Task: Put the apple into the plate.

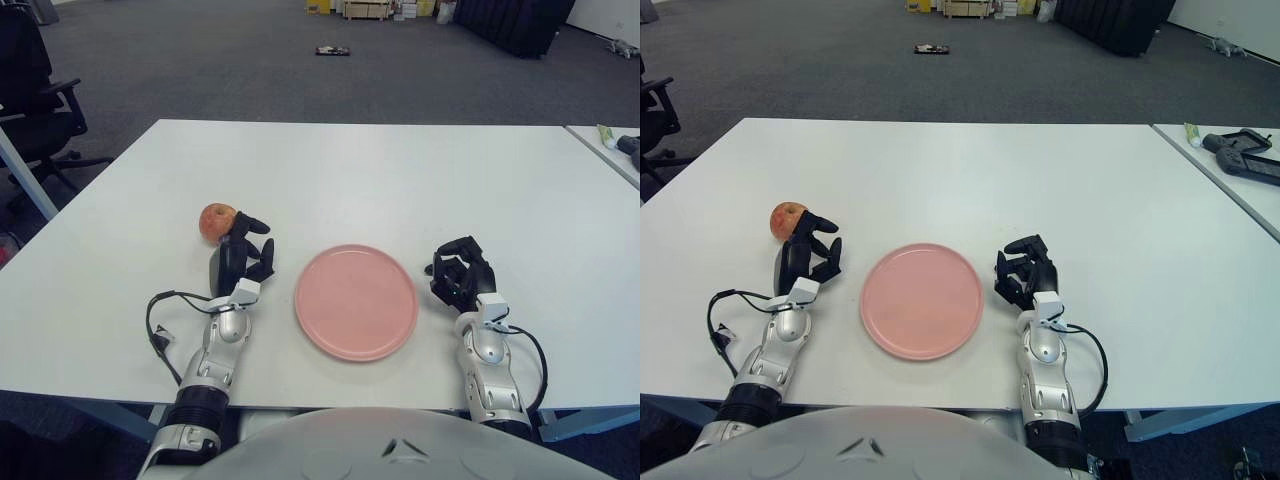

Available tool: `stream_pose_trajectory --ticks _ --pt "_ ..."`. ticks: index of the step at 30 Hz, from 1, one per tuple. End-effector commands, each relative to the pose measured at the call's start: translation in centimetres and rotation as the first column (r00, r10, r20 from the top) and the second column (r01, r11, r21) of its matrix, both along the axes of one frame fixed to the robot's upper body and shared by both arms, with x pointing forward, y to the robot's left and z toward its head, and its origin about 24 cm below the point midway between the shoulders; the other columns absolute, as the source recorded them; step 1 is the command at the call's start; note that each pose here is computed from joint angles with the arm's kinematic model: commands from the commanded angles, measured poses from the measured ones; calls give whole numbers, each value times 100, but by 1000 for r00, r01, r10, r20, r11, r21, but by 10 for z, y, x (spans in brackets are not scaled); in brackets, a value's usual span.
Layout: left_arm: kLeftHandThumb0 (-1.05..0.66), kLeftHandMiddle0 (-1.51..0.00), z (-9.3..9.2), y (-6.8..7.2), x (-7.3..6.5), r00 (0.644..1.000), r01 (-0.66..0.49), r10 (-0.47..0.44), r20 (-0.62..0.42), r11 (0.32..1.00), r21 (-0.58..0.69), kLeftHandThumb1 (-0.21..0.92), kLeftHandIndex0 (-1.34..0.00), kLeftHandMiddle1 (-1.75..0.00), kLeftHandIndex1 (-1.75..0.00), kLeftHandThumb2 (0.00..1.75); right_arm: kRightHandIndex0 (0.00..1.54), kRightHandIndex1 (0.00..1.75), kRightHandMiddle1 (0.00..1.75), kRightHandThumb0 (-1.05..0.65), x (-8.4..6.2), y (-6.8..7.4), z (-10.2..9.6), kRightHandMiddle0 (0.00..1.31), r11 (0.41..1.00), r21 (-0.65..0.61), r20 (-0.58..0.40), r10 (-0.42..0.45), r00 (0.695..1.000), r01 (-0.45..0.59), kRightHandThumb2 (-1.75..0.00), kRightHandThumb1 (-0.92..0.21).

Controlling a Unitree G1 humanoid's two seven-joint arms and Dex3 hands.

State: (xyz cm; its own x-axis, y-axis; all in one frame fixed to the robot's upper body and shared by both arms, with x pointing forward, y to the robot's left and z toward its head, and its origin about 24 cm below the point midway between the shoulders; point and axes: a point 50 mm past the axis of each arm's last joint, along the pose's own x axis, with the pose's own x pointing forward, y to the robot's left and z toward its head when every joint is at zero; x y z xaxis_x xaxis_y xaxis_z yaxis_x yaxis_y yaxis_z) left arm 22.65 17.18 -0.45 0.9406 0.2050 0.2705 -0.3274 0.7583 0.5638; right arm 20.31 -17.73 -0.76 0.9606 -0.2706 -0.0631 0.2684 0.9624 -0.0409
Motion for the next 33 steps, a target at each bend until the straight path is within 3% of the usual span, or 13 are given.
stream_pose_trajectory --ticks 1,7,10,12,17,20,25,33 --pt "-38 -63 2 1 4 999 -9 5 45 997 78 72 -32 -175 -175 81 58 141 175 -38 0 0 -4 35 1000 8 -19 -6 1000 6 -87 -67" --pt "-37 -29 6 4 6 997 -26 17 79 993 112 85 -24 -153 -175 62 59 143 175 -39 1 0 -4 35 1000 2 -21 -4 1000 4 -89 -66" --pt "-61 -10 8 6 7 994 -61 49 102 991 117 71 -8 -132 -143 71 59 143 175 -39 1 0 -4 36 1000 -6 -26 0 1000 0 -89 -66" --pt "-68 -5 9 7 8 989 -96 83 122 989 112 63 -4 -118 -127 74 59 143 175 -39 1 0 -4 36 1000 -10 -28 5 1000 -5 -89 -66" --pt "-80 -1 13 8 12 975 -161 141 172 981 109 54 -1 -85 -89 74 59 143 175 -39 2 0 -4 35 1000 -9 -28 8 1000 -9 -89 -66" --pt "-94 0 14 9 15 966 -194 168 198 973 122 58 0 -46 -51 64 60 143 175 -39 2 0 -4 36 1000 -1 -24 7 1000 -7 -89 -66" --pt "-103 0 17 12 20 953 -234 196 233 960 153 67 0 -10 -12 52 61 143 175 -39 2 1 -4 36 1000 12 -20 4 1000 -3 -89 -65" --pt "-105 0 19 13 23 929 -302 254 269 940 157 80 0 0 -1 24 61 145 175 -39 2 0 -4 36 1000 0 -18 2 1000 -2 -90 -65"
